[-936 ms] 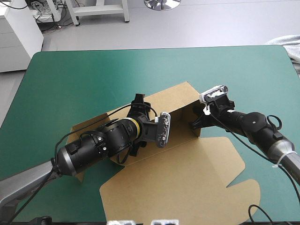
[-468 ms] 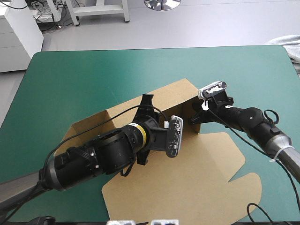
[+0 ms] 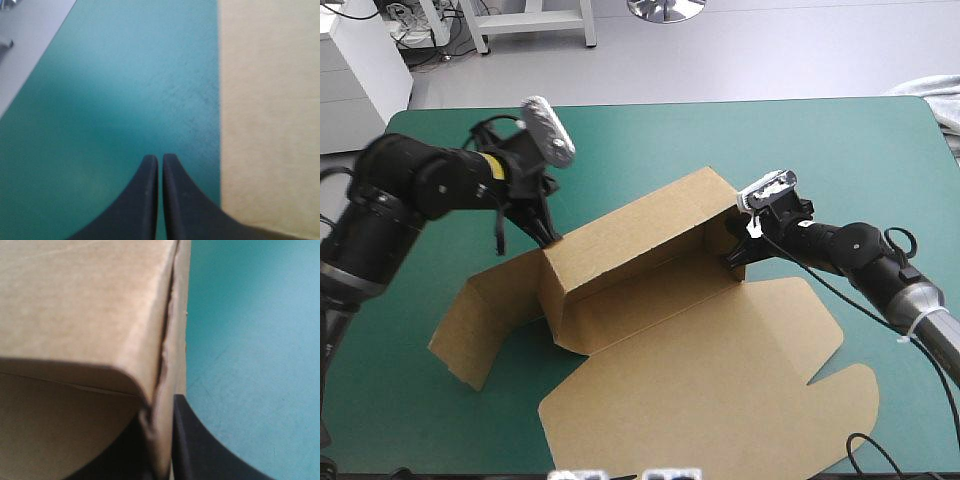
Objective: Fold the box
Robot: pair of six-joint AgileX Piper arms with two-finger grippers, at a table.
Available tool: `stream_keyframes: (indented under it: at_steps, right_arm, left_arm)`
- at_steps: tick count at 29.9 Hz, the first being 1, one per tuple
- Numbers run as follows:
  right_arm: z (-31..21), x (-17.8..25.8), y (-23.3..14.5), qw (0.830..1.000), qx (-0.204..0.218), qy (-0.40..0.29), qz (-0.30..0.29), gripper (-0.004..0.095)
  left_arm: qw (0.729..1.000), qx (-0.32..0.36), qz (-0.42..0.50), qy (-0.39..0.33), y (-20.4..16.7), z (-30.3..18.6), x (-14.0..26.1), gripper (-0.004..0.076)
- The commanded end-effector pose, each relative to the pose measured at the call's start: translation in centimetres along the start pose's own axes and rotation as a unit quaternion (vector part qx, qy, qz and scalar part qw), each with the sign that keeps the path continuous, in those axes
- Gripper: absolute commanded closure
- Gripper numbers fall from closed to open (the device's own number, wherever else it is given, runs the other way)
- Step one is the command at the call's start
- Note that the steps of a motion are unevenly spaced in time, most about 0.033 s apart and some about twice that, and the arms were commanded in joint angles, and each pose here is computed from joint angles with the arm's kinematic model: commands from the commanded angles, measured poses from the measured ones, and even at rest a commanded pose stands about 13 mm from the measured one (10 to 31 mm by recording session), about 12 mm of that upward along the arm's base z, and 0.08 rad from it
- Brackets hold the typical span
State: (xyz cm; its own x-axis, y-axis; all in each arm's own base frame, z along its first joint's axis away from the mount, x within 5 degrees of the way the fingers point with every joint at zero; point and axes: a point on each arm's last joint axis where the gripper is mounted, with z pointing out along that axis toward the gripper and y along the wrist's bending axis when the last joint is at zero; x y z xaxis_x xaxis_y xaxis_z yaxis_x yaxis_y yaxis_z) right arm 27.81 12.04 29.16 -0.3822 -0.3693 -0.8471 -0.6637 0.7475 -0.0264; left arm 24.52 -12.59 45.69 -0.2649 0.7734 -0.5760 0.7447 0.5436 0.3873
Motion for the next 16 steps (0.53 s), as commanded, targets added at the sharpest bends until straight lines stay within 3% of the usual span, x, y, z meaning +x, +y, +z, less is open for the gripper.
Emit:
stream_keyframes:
  at_steps: [1,10,16]
  right_arm:
    - [-2.1,-2.8,0.6,0.998,-0.045,-0.025,-0.020,0.0927]
    - [-6.1,-4.8,-1.6,0.992,-0.120,0.031,0.030,0.0927]
    - [-7.0,-4.7,-1.9,0.988,-0.113,0.092,0.051,0.0927]
  left_arm:
    - [0.992,-0.009,-0.124,-0.032,3.2,-3.3,2.5,0.0715]
    - [0.944,-0.098,-0.314,0.011,7.2,-6.5,8.1,0.0734]
    - [0.933,-0.143,-0.327,0.042,7.6,-7.1,9.2,0.0734]
